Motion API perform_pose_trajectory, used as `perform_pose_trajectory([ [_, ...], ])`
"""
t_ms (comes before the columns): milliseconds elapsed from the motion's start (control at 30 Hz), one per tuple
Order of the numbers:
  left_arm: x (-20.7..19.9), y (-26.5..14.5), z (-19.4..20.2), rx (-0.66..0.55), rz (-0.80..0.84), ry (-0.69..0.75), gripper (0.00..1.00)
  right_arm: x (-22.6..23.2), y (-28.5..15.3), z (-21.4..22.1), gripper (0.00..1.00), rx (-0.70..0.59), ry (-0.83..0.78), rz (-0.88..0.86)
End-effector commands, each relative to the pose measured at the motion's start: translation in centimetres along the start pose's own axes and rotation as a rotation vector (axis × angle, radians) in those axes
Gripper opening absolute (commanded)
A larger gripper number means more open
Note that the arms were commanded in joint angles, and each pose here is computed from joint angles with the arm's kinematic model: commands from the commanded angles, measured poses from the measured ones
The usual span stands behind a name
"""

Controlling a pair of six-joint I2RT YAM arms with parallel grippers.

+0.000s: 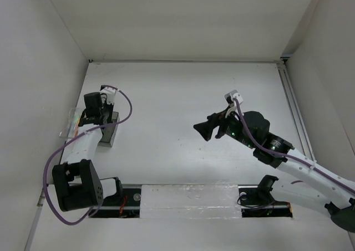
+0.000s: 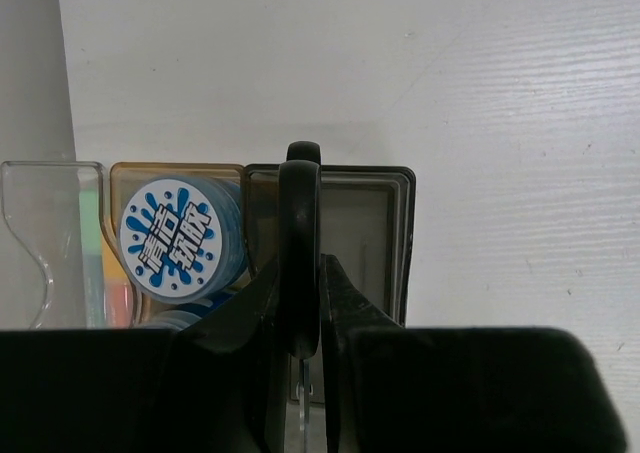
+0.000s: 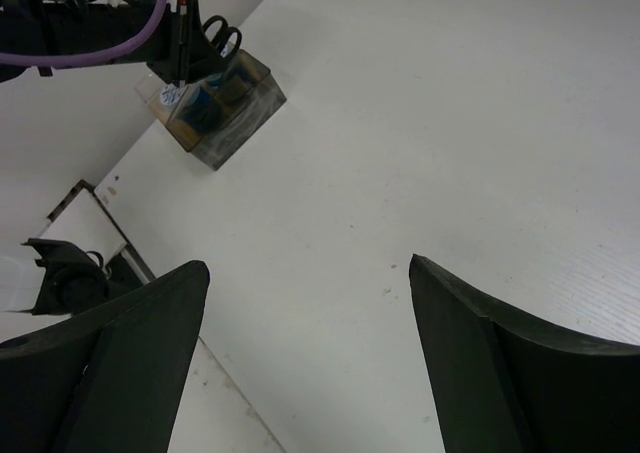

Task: Sort the stationery into containers
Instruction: Place the scissors in the storage box.

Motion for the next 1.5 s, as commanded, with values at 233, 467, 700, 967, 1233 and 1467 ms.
perform_pose_trajectory([
  [233, 0.1, 0.8, -0.6, -0.060, -0.029, -0.056, 0.00, 0.2, 0.0, -0.4, 0.87, -0.031, -0.011, -0.035],
  [467, 0.0, 1.0, 0.0, -0.058, -0.048, -0.100, 0.01, 0.3, -0.2, -0.6, 0.87, -0.042, -0.011, -0.038],
  [700, -0.2, 1.7, 0.5, -0.038, -0.055, -0.131, 0.00, 0.4, -0.2, -0.7, 0.87, -0.048, -0.012, -0.051],
  [967, 0.1, 1.8, 1.2, -0.022, -0.113, -0.153, 0.00, 0.4, 0.0, -0.5, 0.87, -0.039, -0.002, -0.049],
  [1233, 0.3, 1.4, 1.1, -0.042, -0.139, -0.182, 0.02, 0.5, 0.0, -0.5, 0.87, -0.036, -0.003, -0.058],
  [1467, 0.3, 1.6, 1.4, -0.023, -0.155, -0.203, 0.11, 0.4, 0.0, -0.1, 0.87, -0.027, -0.002, -0.055],
])
Point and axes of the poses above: each gripper's point midway between its finger pads, its own y axis out along the fingers, its own x axis along the line the jaws close on, z = x × y, the point moved 9 cm from there along -y, back along the fingers, and after that the axes turned 8 degrees about -y, right-handed, at the moved point
